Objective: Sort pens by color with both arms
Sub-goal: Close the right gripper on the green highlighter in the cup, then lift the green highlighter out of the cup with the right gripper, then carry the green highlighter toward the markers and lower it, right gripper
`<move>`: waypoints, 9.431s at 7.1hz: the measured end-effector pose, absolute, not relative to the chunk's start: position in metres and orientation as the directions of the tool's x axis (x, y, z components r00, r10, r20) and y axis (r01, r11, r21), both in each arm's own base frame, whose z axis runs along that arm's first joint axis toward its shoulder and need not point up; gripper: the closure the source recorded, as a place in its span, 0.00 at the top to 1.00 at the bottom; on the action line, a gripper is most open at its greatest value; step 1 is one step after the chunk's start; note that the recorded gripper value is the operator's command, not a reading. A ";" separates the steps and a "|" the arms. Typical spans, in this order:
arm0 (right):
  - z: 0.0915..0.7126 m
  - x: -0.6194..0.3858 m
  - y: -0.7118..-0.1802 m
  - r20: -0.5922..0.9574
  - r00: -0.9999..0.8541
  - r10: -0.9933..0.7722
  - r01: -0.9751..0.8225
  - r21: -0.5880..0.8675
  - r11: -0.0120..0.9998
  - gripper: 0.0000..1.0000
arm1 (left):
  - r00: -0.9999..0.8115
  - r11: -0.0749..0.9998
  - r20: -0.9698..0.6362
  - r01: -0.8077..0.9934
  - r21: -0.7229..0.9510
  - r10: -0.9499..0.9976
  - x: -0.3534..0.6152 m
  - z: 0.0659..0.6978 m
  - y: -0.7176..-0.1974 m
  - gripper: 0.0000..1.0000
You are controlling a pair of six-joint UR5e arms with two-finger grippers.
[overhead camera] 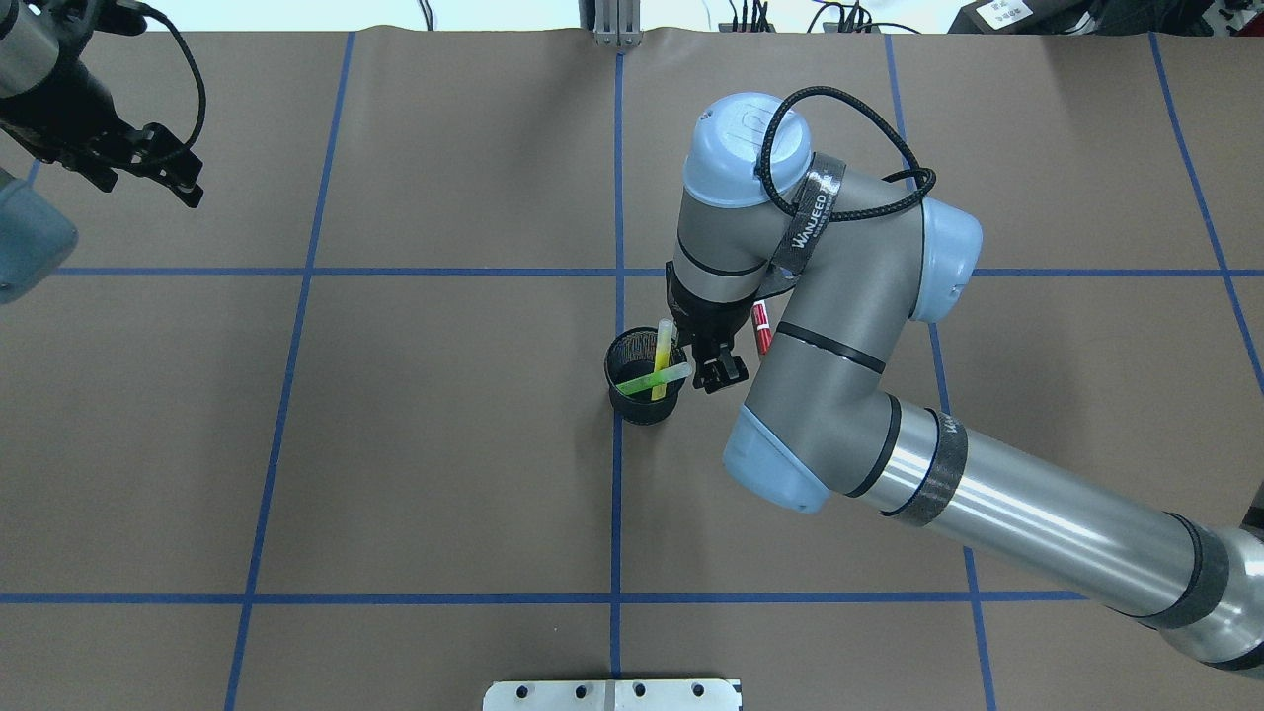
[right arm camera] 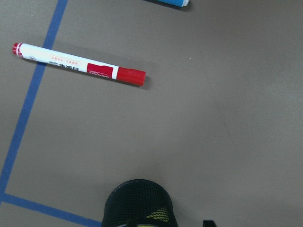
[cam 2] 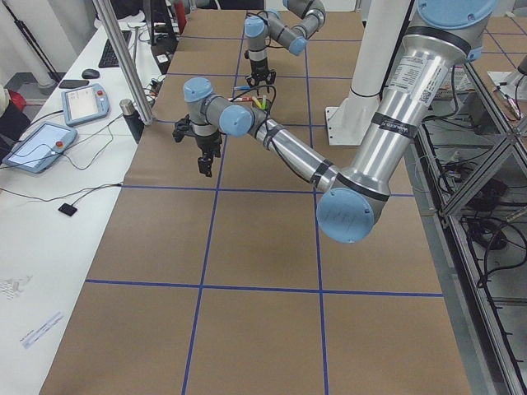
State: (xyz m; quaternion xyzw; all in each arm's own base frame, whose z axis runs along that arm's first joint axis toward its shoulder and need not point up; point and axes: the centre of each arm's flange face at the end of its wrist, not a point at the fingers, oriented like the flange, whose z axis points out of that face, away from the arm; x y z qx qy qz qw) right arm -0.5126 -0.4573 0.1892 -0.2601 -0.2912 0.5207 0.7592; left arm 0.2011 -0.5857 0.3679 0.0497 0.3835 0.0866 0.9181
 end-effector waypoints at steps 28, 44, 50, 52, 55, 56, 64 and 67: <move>0.175 -0.538 -0.425 0.225 0.337 0.914 -0.580 -0.715 0.390 0.21 | 0.703 0.987 -0.692 -0.096 0.132 0.162 0.181 0.353 -0.584 0.99; 0.137 -0.410 -0.462 0.167 0.251 0.953 -0.552 -0.784 0.283 0.11 | 0.712 0.990 -0.688 -0.089 0.112 0.142 0.174 0.336 -0.577 0.99; 0.137 -0.347 -0.536 0.539 0.147 0.829 -0.767 -0.468 0.440 0.11 | 0.720 0.993 -0.684 -0.067 0.096 0.115 0.158 0.323 -0.577 0.99; 0.146 -0.401 -0.537 0.652 0.141 0.745 -0.821 -0.343 0.456 0.11 | 0.724 0.994 -0.682 -0.066 0.085 0.106 0.153 0.304 -0.566 0.99; 0.163 -0.481 -0.516 0.692 -0.005 0.722 -0.839 -0.396 0.373 0.11 | 0.724 0.994 -0.682 -0.062 0.085 0.104 0.148 0.297 -0.562 0.99; 0.169 -0.492 -0.510 0.654 -0.083 0.752 -0.836 -0.456 0.304 0.12 | 0.724 0.995 -0.682 -0.060 0.084 0.102 0.147 0.298 -0.561 0.99; 0.222 -0.524 -0.479 0.510 -0.444 0.736 -0.775 -0.632 -0.030 0.14 | 0.727 0.996 -0.680 -0.063 0.066 0.091 0.142 0.283 -0.546 0.99; 0.227 -0.542 -0.460 0.492 -0.448 0.747 -0.763 -0.646 -0.032 0.16 | 0.729 0.996 -0.679 -0.064 0.060 0.087 0.143 0.285 -0.546 0.99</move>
